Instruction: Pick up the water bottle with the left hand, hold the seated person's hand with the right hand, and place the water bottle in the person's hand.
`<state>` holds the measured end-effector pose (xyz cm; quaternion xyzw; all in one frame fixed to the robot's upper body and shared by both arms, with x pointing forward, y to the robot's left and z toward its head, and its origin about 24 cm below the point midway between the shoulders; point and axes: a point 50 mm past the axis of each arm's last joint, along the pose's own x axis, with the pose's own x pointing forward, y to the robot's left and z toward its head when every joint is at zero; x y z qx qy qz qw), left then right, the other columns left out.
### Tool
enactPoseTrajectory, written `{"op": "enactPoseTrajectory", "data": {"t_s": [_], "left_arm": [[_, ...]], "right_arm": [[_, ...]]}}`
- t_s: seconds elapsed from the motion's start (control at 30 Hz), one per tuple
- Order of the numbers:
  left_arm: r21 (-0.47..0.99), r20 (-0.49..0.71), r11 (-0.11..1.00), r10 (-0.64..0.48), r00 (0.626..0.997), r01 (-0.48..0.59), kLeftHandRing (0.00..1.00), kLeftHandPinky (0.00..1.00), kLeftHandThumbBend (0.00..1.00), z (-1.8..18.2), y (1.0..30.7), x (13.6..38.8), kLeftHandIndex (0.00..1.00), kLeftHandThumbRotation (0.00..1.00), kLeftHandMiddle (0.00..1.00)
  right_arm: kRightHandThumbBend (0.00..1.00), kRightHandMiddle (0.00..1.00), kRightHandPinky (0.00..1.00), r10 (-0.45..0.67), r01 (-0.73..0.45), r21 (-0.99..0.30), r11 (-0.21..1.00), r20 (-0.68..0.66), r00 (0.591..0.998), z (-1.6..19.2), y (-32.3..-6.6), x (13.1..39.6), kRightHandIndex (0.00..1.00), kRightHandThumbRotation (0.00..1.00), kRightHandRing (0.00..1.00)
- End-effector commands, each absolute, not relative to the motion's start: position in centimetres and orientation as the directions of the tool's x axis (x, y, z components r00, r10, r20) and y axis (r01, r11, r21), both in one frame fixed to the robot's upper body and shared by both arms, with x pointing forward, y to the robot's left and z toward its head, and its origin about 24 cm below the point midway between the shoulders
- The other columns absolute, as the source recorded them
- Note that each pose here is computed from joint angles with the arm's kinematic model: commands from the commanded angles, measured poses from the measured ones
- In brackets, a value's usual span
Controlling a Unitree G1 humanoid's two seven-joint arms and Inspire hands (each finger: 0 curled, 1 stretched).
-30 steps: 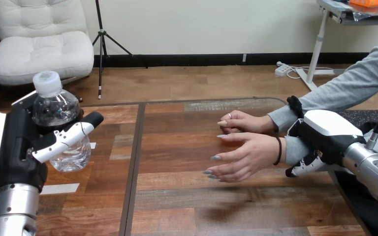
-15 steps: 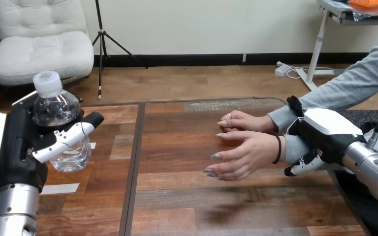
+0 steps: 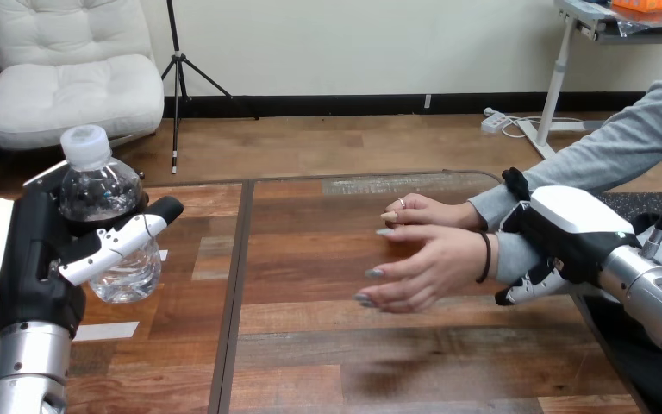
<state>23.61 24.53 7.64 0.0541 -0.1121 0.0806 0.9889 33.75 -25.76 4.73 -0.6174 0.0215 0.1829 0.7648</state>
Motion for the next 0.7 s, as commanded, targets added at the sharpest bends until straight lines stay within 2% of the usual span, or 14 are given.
{"op": "enactPoseTrajectory", "data": {"t_s": [0.0, 0.67], "left_arm": [[0.076, 0.347, 0.986, 0.111, 0.931, -0.146, 0.36, 0.3, 0.7, 10.4, 23.5, 24.3, 0.41, 0.0, 0.4], [0.072, 0.343, 0.988, 0.101, 0.934, -0.133, 0.35, 0.29, 0.72, 10.4, 23.3, 24.5, 0.4, 0.0, 0.4]], "right_arm": [[0.7, 0.25, 0.15, 0.311, -0.179, -0.952, 0.249, -0.097, 0.946, 7.5, -24.3, 35.1, 0.28, 0.0, 0.19], [0.71, 0.26, 0.15, 0.345, -0.122, -0.958, 0.261, -0.026, 0.938, 9.2, -23.8, 35.5, 0.28, 0.0, 0.2]]}}
